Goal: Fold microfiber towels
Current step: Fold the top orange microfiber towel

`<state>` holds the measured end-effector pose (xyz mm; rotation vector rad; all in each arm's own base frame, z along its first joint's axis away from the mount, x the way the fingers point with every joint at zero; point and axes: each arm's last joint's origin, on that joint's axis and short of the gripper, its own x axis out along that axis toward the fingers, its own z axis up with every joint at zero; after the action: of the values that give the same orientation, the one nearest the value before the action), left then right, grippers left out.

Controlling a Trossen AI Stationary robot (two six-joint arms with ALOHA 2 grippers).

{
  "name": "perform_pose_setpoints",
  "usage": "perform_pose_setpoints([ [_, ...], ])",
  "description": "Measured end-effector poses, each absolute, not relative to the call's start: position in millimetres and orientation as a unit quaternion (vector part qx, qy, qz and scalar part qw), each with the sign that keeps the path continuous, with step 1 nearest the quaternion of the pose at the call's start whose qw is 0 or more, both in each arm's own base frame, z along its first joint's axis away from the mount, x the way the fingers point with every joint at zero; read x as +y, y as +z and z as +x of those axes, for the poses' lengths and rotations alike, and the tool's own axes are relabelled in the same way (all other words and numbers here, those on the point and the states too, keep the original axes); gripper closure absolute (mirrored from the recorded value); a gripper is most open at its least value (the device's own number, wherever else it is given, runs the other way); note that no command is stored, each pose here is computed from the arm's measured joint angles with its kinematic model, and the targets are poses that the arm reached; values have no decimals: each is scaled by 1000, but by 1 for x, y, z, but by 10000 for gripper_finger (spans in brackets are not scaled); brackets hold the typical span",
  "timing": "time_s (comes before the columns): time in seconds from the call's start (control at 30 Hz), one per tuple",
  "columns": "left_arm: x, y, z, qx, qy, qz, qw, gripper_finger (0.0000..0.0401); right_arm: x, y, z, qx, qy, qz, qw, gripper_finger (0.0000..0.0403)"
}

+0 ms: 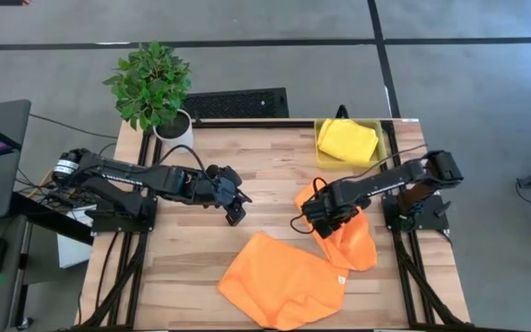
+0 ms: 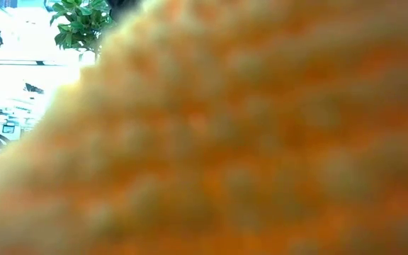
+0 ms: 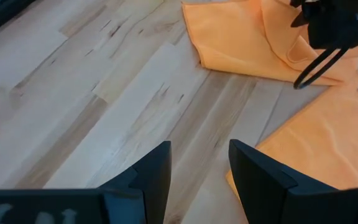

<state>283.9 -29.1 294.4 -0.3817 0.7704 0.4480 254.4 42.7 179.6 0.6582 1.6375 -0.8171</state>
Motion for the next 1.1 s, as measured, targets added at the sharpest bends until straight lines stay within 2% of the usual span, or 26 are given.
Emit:
perform_pose_setpoints([
  [0.1,-29,294,284,372,213,-184,884,247,43,176,256,702,-340,270,564,237],
  [0.2,-30,294,283,376,209,-186,883,247,43,176,258,708,-312,252,581,265],
  [0.43,-29,292,282,386,210,-194,877,247,46,195,263,701,-255,232,624,387],
  [0.6,-22,291,283,399,193,-229,867,247,47,228,270,670,-204,227,677,390],
  [0.83,-2,273,306,418,148,-194,875,248,58,275,267,634,-96,184,745,395],
  [0.97,7,259,333,394,67,-165,902,248,69,289,260,628,-30,150,763,398],
  [1.1,14,245,359,347,-22,-66,935,248,80,297,252,625,25,120,771,395],
])
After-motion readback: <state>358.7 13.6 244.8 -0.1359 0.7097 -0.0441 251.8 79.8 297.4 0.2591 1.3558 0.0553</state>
